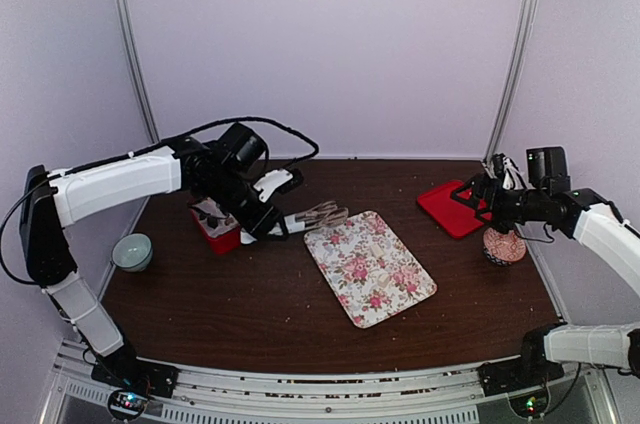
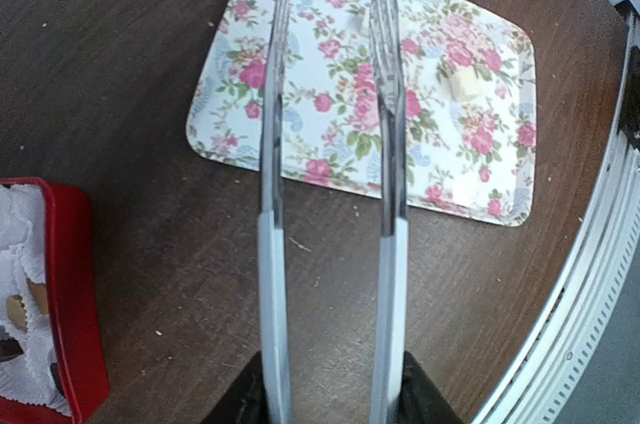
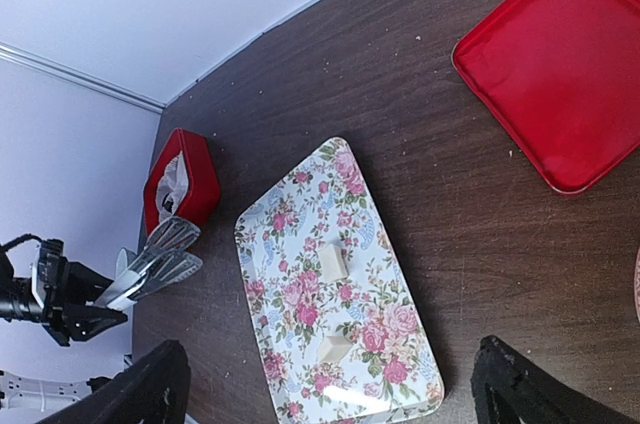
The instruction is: Pack the chocolate
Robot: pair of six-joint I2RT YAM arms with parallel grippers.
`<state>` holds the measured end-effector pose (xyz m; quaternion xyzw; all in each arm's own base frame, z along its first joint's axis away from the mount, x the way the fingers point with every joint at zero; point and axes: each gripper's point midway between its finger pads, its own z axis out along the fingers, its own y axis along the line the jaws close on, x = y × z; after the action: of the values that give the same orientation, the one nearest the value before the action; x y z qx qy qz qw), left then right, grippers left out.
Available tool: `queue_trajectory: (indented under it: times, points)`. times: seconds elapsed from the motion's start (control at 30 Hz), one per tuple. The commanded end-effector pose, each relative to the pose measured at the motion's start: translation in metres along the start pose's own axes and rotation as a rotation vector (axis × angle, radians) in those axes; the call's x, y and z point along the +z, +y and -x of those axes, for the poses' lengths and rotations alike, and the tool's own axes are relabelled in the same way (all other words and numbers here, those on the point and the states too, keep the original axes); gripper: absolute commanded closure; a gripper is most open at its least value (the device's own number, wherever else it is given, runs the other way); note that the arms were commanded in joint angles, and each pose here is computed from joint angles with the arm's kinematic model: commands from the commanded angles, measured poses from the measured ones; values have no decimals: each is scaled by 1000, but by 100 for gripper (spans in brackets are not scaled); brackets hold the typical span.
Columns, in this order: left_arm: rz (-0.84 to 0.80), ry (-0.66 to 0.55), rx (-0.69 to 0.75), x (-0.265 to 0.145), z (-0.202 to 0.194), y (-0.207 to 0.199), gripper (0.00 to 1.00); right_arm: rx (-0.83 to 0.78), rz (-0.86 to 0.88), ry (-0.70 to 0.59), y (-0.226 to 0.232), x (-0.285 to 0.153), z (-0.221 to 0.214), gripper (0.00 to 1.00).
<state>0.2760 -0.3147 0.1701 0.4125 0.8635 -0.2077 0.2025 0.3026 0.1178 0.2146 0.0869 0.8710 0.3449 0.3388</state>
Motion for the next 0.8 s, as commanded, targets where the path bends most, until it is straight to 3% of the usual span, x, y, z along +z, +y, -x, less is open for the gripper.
queue_trajectory:
  times: [0.0,0.43,0.77]
  points:
    - [-41,3,39,8,-3,-14,62,30,-23,-49,0,-10,7,0]
    - [-45,70,95,40,-5,-34,61,10,-3,-35,3,-12,2,0]
    - [-20,68,119,75,18,-41,59,11,24,-41,2,-10,-4,0]
